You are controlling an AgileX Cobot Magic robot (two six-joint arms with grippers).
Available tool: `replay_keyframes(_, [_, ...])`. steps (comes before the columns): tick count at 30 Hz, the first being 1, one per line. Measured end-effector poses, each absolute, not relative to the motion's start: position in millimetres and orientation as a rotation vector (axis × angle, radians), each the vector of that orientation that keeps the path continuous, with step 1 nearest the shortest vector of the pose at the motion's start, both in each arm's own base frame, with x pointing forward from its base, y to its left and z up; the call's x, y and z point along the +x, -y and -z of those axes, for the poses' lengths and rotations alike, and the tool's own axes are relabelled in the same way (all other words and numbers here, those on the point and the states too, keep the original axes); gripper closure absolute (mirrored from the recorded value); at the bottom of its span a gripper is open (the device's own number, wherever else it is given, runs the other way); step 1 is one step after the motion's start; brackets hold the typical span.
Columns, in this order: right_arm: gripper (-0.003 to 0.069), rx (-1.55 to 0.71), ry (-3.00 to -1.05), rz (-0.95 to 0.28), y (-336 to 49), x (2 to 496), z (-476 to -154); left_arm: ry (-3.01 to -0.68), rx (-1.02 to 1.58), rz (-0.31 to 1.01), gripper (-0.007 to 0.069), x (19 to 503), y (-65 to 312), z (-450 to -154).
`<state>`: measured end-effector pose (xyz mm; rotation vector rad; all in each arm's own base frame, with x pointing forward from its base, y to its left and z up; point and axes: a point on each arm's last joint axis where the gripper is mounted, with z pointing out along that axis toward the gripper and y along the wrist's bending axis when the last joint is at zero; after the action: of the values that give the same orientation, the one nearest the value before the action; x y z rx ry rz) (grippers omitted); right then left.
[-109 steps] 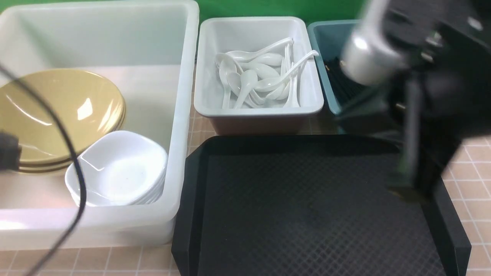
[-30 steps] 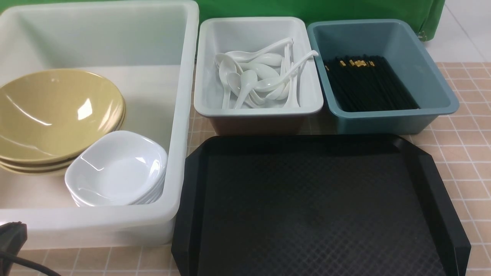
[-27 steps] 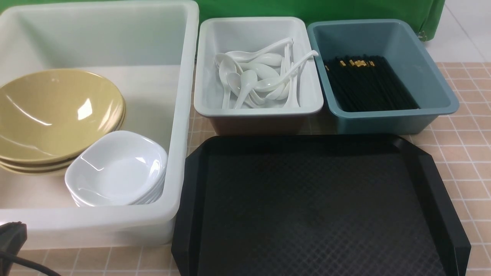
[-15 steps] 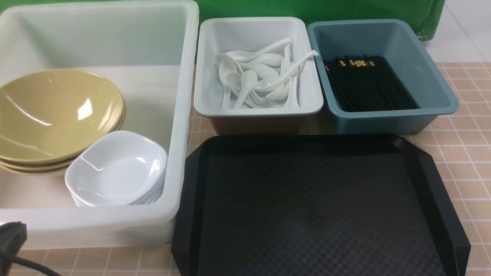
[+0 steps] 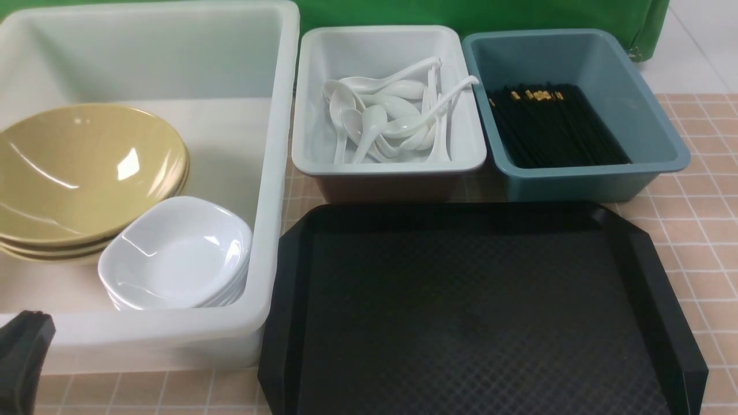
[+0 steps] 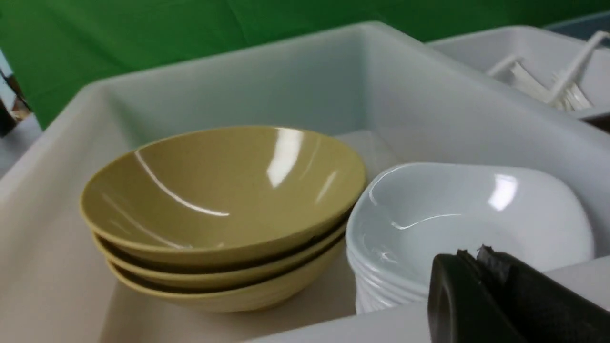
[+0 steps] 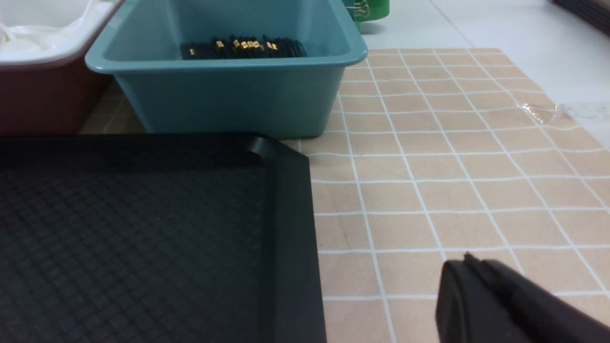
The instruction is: On brown table put chopsticks spoon bowls plates into blue grey white boxes.
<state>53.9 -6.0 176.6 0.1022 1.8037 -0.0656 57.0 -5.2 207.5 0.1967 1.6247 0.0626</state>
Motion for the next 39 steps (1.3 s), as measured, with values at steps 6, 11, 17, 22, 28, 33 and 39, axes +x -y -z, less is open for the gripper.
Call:
replay_keyframes(6, [0.0612, 0.102, -1.804, 0.066, 6.0, 53.9, -176.6, -1.683, 0.056, -0.083, 0.0624, 56.1, -0.7, -188.4])
replay_keyframes(11, [0.061, 0.102, -1.804, 0.066, 6.0, 53.9, -176.6, -1.784, 0.046, -0.084, 0.0624, 54.6, -1.1, -179.4])
replay_keyframes(17, [0.0605, 0.102, -1.804, 0.066, 6.0, 53.9, -176.6, -1.805, 0.054, -0.092, 0.0624, 54.2, -1.2, -177.5])
replay_keyframes(22, [0.06, 0.102, -1.804, 0.066, 6.0, 53.9, -176.6, -1.806, 0.043, -0.084, 0.0624, 54.2, -1.2, -177.5])
replay_keyframes(28, [0.0591, 0.102, -1.804, 0.066, 6.0, 53.9, -176.6, -1.806, 0.04, -0.081, 0.0624, 54.2, -1.2, -177.5])
replay_keyframes(33, [0.0587, 0.102, -1.804, 0.066, 6.0, 53.9, -176.6, -1.806, 0.04, -0.081, 0.0624, 54.2, -1.2, -177.5])
replay_keyframes(39, [0.0582, 0.102, -1.804, 0.066, 6.0, 53.9, -176.6, -1.806, 0.04, -0.08, 0.0624, 54.2, -1.2, -177.5])
